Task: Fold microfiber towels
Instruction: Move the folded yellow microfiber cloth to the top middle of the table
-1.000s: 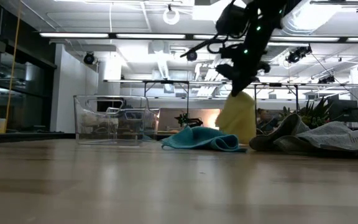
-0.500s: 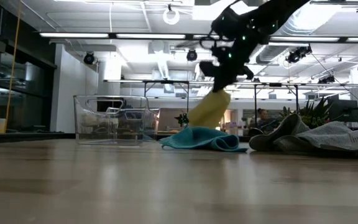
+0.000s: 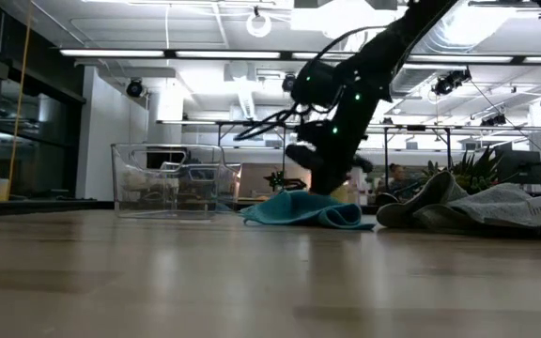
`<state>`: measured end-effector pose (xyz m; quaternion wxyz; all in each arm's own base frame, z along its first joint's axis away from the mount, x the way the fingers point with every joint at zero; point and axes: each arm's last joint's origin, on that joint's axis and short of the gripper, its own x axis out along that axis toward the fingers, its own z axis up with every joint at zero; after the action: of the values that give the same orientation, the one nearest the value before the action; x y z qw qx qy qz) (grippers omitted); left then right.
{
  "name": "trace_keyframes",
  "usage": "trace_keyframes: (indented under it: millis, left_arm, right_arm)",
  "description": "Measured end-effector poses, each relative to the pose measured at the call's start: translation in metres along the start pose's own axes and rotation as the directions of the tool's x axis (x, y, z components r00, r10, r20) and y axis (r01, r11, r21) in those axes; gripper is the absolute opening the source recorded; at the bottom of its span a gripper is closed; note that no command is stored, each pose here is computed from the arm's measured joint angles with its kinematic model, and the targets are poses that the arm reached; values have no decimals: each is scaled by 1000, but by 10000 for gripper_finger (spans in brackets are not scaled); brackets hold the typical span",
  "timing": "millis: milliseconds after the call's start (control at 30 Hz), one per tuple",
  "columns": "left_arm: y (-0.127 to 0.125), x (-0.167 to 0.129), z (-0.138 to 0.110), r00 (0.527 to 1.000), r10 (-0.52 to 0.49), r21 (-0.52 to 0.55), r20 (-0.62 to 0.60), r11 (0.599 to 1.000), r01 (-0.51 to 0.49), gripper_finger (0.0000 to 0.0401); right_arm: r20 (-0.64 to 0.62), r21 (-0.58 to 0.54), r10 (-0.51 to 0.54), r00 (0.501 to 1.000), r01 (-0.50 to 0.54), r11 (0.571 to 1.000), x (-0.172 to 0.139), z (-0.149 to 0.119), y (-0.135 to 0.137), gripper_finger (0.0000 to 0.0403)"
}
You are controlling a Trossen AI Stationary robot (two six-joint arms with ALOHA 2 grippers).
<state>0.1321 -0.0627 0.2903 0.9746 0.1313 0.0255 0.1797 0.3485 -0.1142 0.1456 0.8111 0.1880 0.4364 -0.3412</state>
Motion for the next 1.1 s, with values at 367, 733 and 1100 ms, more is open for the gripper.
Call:
trace_keyframes:
  millis: [367,733,1100]
  left_arm:
    - [0,0,0,1000,0,-2,0,1000,0,0]
    - [0,0,0,1000,0,-4,1,1000,0,0]
    - [0,0,1,1000,0,-7,5,1000,0,0]
  right_arm:
    - [-48,-22,353,934,-354,935,-2,-48,93,0]
    - [41,-93,203,978,-199,976,-88,-45,85,0]
    - [158,49,19,987,-27,998,-118,15,-12,0]
